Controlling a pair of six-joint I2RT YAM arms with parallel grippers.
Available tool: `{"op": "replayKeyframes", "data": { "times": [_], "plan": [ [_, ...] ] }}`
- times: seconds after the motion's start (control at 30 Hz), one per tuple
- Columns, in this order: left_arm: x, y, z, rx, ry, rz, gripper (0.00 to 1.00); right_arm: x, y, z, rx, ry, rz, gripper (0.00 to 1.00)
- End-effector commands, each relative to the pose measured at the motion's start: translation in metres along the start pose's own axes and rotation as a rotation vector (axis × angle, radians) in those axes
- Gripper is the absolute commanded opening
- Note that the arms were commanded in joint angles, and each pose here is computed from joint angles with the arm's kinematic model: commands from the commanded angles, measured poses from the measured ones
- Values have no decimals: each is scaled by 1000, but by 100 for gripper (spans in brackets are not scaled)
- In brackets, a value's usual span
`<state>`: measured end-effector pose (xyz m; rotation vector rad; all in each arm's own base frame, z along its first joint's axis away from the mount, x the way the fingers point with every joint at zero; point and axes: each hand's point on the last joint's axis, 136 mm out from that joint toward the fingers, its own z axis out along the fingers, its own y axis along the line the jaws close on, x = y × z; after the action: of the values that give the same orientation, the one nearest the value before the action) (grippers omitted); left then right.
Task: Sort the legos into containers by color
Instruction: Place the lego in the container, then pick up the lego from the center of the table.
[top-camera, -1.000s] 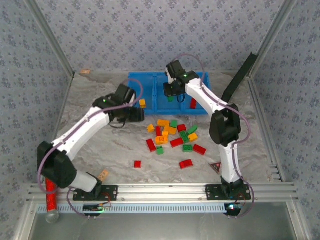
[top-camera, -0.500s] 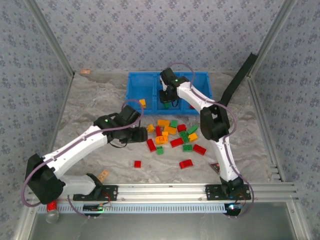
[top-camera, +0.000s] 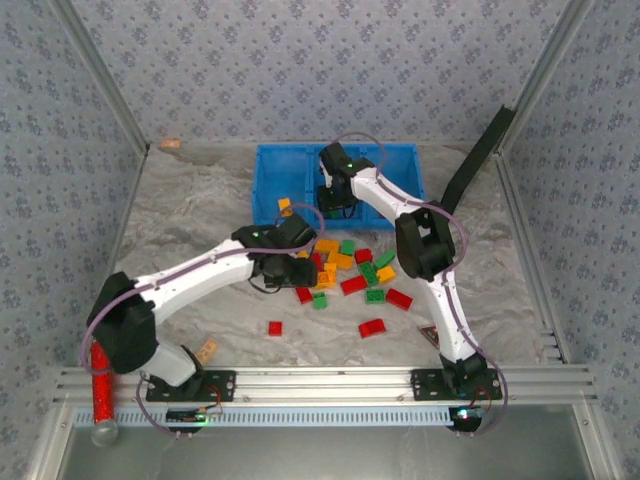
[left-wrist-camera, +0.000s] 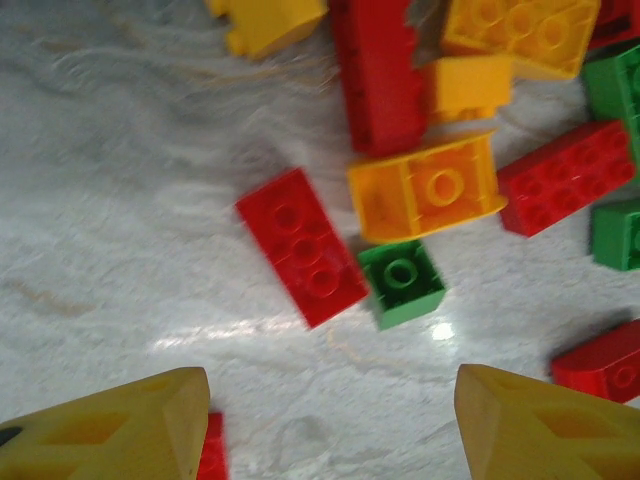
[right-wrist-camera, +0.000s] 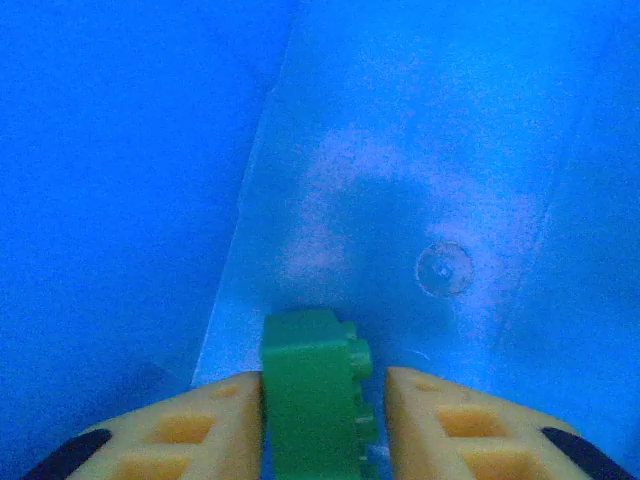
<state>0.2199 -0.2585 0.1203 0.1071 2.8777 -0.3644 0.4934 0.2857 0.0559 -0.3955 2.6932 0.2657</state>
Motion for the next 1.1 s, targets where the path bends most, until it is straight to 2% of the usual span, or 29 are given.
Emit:
{"op": "replayKeyframes", "data": {
  "times": [0.0, 0.3, 0.63, 0.87, 1.07],
  "plan": [
    [-16, -28, -4, 42, -24, 57, 66, -10, 2, -27, -10, -41, 2, 42],
    [-21, -41, 23, -37, 43, 108, 73, -23, 8, -66, -36, -103, 0, 49],
    [-21, -45, 47, -83, 81, 93, 81, -30, 9, -125, -81, -192, -23, 55],
    [-23, -50, 63, -91, 96, 59, 82, -23, 3, -176, -93, -257, -43, 57],
    [-21, -48, 78, -117, 117, 48, 83, -6, -21, -205, -72, -286, -7, 62]
  ]
}}
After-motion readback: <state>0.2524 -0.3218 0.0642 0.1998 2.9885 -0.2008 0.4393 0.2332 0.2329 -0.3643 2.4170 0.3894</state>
